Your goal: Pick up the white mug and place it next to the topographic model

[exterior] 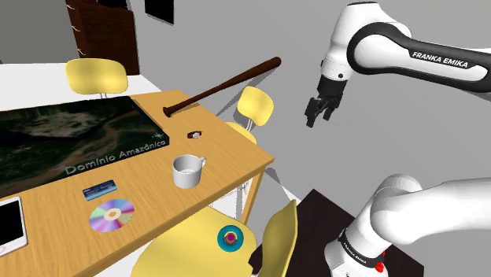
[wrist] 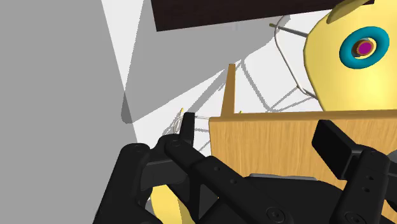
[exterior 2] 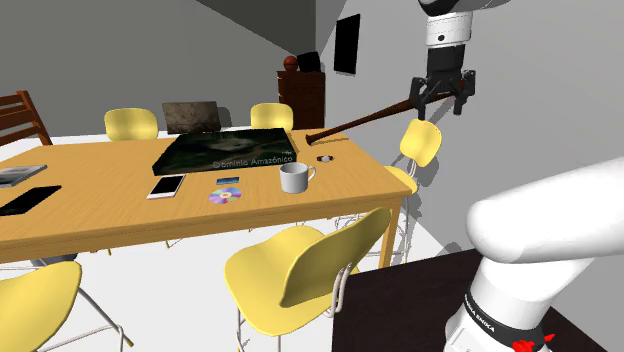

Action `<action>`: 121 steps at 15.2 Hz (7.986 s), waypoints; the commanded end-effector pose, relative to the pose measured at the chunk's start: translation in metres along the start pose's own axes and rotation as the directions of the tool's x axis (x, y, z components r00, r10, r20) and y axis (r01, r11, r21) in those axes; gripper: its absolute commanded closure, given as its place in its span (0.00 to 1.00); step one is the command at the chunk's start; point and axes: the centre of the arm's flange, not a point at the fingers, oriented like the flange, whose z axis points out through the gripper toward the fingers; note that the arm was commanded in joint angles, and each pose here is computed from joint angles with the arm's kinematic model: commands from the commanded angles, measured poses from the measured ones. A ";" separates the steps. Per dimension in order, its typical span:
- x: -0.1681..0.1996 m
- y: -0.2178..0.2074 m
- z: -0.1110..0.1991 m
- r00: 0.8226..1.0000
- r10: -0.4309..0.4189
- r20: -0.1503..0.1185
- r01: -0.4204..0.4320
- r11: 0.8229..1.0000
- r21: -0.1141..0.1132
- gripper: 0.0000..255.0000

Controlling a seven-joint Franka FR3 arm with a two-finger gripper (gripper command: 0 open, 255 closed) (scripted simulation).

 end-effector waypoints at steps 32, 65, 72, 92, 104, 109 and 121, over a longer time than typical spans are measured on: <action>0.168 -0.343 0.126 0.999 0.034 0.010 -0.035 0.998 0.060 0.00; 0.215 -0.439 0.197 0.999 0.043 0.013 -0.044 0.996 0.076 1.00; 0.214 -0.435 0.165 0.999 0.043 0.013 -0.044 0.996 0.076 1.00; 0.213 -0.422 0.061 0.999 0.043 0.013 -0.044 0.996 0.076 1.00; 0.242 -0.466 0.066 0.999 0.043 0.013 -0.044 0.996 0.076 1.00; 0.243 -0.469 0.092 0.999 0.043 0.013 -0.044 0.996 0.076 1.00; 0.243 -0.477 0.155 0.999 0.043 0.013 -0.044 0.996 0.076 1.00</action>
